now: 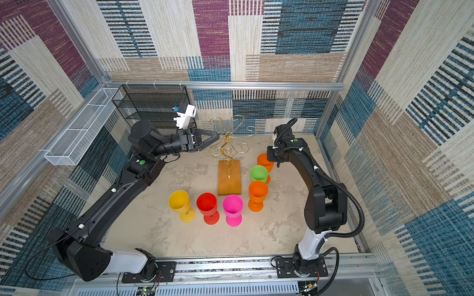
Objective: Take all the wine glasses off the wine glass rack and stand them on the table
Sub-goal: 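Open the right gripper and raise it off the orange glass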
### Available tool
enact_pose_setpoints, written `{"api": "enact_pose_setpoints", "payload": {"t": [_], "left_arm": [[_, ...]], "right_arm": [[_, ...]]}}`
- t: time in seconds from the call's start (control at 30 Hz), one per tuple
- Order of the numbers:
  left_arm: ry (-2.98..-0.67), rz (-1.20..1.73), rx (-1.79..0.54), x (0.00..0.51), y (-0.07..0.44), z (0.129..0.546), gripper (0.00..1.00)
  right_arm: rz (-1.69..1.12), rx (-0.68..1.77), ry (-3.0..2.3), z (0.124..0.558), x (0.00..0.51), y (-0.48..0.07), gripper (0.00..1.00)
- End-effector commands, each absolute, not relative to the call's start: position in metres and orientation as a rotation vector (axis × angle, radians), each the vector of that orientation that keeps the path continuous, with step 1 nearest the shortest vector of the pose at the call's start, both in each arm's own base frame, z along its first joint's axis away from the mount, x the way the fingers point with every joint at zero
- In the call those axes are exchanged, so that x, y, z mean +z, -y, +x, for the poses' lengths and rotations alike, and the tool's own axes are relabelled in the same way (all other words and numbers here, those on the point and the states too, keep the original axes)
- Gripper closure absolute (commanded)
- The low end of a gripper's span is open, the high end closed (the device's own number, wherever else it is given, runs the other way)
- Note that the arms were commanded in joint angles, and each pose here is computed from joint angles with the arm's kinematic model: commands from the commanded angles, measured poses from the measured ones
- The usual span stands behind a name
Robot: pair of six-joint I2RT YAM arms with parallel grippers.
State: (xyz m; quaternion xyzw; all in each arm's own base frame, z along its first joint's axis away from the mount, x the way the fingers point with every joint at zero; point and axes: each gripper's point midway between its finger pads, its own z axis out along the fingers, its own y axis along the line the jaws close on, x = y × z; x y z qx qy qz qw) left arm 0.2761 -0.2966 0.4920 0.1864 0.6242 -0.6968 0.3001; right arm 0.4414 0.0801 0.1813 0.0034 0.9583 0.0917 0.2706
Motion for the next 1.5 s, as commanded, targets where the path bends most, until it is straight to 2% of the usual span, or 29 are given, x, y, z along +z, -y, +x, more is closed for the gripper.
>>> {"api": "enact_pose_setpoints", "payload": {"t": [0.0, 0.47, 1.07, 1.47], "left_arm": [[-1.623, 0.531, -1.833, 0.496, 0.295, 0.272, 0.45], [-1.621, 0.516, -1.83, 0.494, 0.291, 0.272, 0.45], [-1.621, 0.503, -1.826, 0.493, 0.288, 0.274, 0.45], [-1.629, 0.497, -1.83, 0.49, 0.289, 0.276, 0.45]], "right_arm": [[0.011, 0.277, -2.548, 0.448, 0.186, -0.083, 0.79], [-0.019, 0.333, -2.535, 0.453, 0.189, -0.092, 0.99], [0.039, 0.196, -2.521, 0.467, 0.205, -0.075, 1.0], [0.072, 0.098, -2.567, 0.465, 0.188, -0.066, 1.0]]}}
